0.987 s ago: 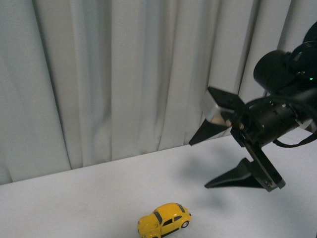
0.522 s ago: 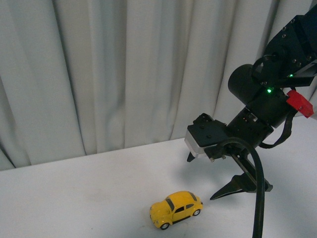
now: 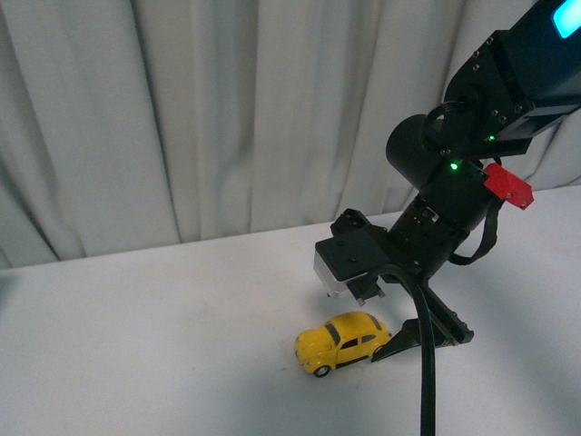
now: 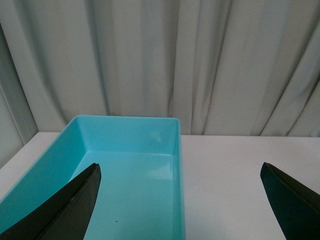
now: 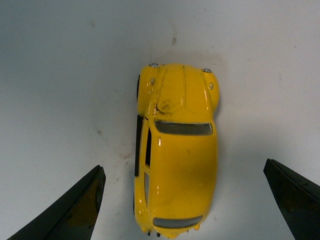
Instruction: Wind up and store yellow beetle toy
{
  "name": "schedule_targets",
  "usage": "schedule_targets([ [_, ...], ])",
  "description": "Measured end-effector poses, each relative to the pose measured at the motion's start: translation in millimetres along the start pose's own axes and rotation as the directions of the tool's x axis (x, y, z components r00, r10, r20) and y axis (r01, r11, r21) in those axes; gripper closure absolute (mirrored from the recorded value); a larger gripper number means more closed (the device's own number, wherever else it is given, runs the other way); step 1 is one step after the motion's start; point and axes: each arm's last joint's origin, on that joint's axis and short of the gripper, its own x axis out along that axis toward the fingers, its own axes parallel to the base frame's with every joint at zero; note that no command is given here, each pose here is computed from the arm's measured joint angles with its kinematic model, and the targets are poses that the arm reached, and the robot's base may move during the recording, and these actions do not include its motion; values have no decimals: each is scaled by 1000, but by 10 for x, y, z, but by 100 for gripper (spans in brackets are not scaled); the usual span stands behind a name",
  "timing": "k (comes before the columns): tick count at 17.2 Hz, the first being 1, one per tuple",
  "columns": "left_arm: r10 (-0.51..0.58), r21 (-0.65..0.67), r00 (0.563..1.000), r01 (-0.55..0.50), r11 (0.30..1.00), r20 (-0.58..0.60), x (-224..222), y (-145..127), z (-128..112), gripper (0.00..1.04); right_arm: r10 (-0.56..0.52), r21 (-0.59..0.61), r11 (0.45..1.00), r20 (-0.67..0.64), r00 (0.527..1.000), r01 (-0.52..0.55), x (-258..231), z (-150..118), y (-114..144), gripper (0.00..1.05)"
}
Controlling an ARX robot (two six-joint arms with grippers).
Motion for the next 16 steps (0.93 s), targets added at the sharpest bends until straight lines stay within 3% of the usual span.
schedule_targets([
  [7,0,0,1000,0,1000,0,0,0,0,7,41,-37,998,-60,997,-44,192,96,-53,7],
  [8,0,0,1000,0,1000,0,0,0,0,7,53,-39,998,-64,997,-56,223,110,-46,21],
  [12,0,0,1000,0,1000,0,0,0,0,7,59,-50,997,-68,996,-62,239,155,-57,60],
  [16,0,0,1000,0,1000,0,0,0,0,7,66,-48,996,-67,996,-70,236,164,-56,63],
])
